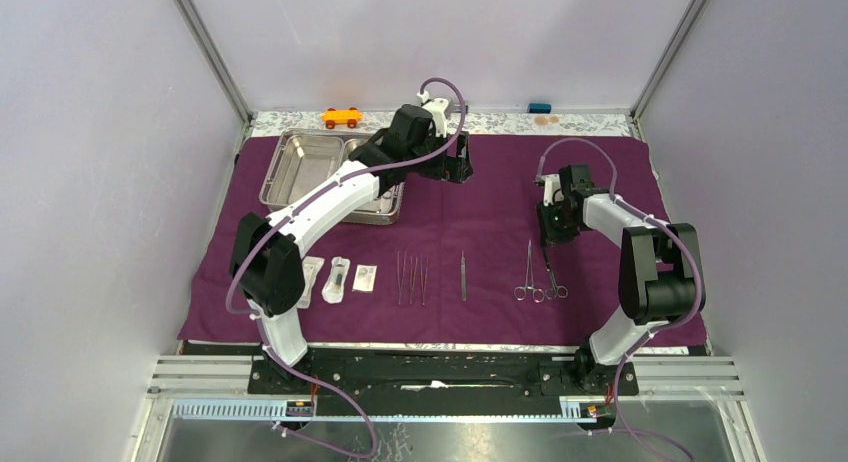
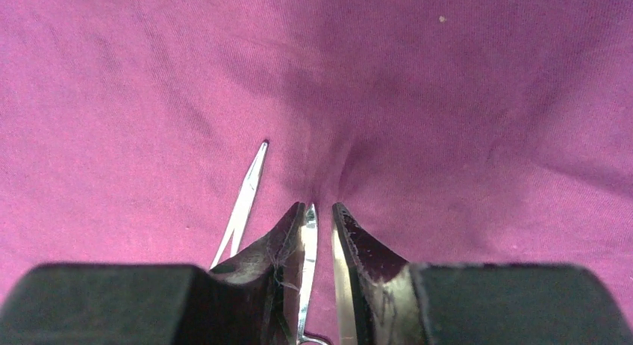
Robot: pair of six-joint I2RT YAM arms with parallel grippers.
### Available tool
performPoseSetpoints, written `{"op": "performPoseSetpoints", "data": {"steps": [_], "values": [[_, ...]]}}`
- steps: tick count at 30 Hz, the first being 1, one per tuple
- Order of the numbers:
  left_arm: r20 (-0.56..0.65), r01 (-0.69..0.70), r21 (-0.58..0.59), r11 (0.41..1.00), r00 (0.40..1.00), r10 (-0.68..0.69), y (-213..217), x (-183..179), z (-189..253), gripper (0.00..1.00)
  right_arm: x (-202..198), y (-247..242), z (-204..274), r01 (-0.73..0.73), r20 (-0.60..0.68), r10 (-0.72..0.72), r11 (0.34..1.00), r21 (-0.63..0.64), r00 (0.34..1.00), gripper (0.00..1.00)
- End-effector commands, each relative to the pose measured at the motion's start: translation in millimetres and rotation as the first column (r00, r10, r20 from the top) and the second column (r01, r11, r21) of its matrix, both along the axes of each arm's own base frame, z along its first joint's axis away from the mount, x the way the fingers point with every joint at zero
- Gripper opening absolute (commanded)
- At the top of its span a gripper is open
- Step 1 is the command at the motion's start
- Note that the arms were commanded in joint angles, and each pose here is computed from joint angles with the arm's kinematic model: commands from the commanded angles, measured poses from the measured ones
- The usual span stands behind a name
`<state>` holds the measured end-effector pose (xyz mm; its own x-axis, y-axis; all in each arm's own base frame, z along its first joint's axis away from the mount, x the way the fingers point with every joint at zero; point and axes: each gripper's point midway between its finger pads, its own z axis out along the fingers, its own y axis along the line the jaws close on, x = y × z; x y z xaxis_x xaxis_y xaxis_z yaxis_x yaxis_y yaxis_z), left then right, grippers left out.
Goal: Open and lay out the surgical kit
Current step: Adjust the medical item in the surgical kit.
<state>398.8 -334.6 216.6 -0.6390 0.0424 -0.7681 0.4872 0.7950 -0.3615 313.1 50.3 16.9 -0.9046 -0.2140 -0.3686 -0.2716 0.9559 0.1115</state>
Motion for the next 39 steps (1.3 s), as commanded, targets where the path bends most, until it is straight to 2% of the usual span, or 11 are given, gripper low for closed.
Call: {"op": "performPoseSetpoints", "data": {"steps": [1,21,39], "values": [[0.06,0.007,-0.062,0.998,0.998,-0.003,-2,2,33,0.93,5,8,8,-0.023,0.04,0.022,1.0,0.01,0.999,0.26],[0.043,0.007,-0.077,0.997,0.999,-0.004,-1,2,32,0.93,4,0,-7,-0.034,0.019,0.035,0.997,-0.074,0.999,0.26],[0.045,0.007,-0.08,0.997,0.999,-0.003,0,2,33,0.94,6,-11,4,-0.021,0.049,0.028,0.991,-0.131,0.998,0.25]]}}
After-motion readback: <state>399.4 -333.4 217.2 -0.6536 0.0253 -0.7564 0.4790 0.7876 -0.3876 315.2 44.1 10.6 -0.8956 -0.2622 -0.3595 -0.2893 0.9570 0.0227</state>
